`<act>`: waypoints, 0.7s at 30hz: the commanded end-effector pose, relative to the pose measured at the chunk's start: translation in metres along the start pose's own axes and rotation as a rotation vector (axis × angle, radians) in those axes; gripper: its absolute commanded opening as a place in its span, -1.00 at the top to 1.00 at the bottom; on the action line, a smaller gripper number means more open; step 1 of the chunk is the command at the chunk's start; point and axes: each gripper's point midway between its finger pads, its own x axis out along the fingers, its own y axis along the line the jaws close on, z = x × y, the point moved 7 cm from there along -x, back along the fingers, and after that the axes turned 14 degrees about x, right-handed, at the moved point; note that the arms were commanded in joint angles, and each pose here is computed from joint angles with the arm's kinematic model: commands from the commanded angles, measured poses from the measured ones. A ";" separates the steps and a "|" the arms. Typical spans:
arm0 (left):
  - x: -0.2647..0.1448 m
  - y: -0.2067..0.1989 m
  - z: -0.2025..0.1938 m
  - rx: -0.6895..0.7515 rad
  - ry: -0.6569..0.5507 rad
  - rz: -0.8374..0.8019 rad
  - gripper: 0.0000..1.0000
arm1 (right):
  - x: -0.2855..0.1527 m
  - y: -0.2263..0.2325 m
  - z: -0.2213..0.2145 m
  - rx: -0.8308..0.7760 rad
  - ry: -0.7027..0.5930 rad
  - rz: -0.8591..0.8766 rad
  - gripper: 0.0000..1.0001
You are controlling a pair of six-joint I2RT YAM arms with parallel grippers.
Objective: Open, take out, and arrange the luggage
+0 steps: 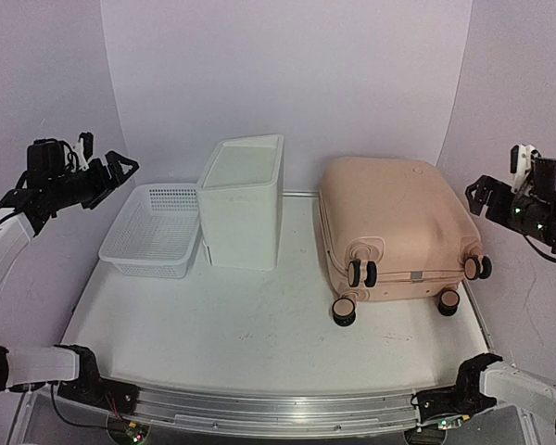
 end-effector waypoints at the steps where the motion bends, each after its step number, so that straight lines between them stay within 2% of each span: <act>1: 0.007 -0.019 0.016 -0.012 0.014 -0.166 -0.99 | -0.002 0.009 0.011 0.028 -0.017 0.047 -0.97; 6: 0.025 -0.041 0.004 0.013 0.090 -0.272 -0.99 | 0.004 0.017 0.007 0.012 0.032 0.103 -0.97; 13: 0.062 -0.098 -0.035 0.102 0.233 -0.406 -0.99 | 0.012 0.030 -0.005 0.002 0.122 0.221 -0.96; 18: 0.087 -0.161 -0.074 0.231 0.317 -0.506 -0.99 | 0.028 0.038 -0.015 0.005 0.223 0.263 -0.96; 21: 0.099 -0.203 -0.096 0.268 0.352 -0.597 -0.99 | 0.041 0.037 -0.023 -0.020 0.296 0.232 -0.97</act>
